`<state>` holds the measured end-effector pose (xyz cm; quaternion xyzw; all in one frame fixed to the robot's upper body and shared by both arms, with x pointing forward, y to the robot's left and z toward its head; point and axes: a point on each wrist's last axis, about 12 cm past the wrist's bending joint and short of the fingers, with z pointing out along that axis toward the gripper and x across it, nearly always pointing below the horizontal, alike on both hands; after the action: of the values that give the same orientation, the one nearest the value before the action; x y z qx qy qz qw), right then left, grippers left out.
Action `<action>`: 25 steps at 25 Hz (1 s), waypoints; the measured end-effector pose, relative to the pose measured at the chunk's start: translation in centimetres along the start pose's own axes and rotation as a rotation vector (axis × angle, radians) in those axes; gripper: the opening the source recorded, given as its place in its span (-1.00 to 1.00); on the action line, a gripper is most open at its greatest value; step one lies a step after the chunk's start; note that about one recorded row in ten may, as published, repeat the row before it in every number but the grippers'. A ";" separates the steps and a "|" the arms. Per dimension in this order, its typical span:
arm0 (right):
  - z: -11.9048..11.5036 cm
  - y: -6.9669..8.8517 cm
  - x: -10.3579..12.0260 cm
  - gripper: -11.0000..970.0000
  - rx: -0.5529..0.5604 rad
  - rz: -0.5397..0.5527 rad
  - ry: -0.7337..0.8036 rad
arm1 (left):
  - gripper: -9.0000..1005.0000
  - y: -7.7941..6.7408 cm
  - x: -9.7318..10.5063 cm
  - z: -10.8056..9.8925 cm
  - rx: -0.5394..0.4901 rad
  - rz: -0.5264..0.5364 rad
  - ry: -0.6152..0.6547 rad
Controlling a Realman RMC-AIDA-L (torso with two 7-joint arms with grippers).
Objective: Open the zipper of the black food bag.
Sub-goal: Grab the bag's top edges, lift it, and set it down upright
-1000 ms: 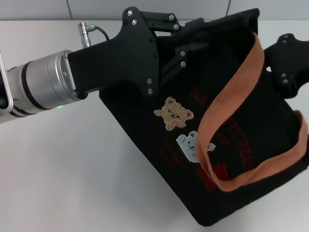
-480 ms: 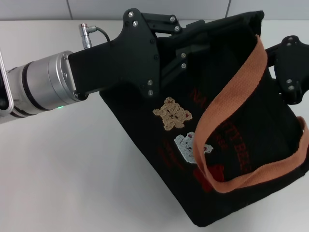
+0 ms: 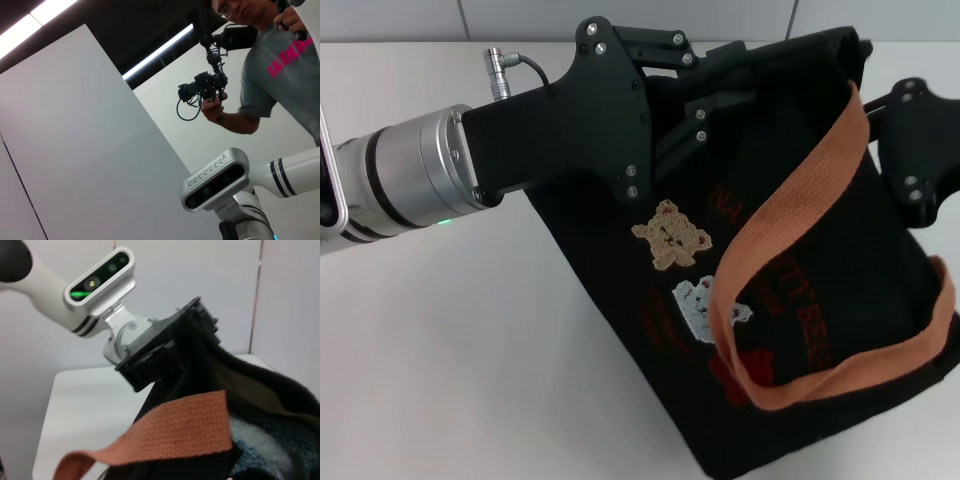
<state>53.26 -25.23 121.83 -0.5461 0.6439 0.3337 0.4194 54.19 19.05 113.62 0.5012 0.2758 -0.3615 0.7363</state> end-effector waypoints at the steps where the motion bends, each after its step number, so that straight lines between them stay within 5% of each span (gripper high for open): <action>1: 0.1 0.0 0.0 -0.56 -0.004 -0.002 0.006 | -0.68 0.0 0.0 0.0 0.000 0.000 0.000; 25: 2.4 -0.7 -0.4 -0.69 0.028 -0.034 0.016 | -0.68 0.0 0.0 0.0 -0.003 -0.002 -0.002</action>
<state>54.40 -23.09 121.24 -0.5537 0.6425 0.3132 0.4274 54.20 19.03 113.65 0.4995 0.2759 -0.3623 0.7369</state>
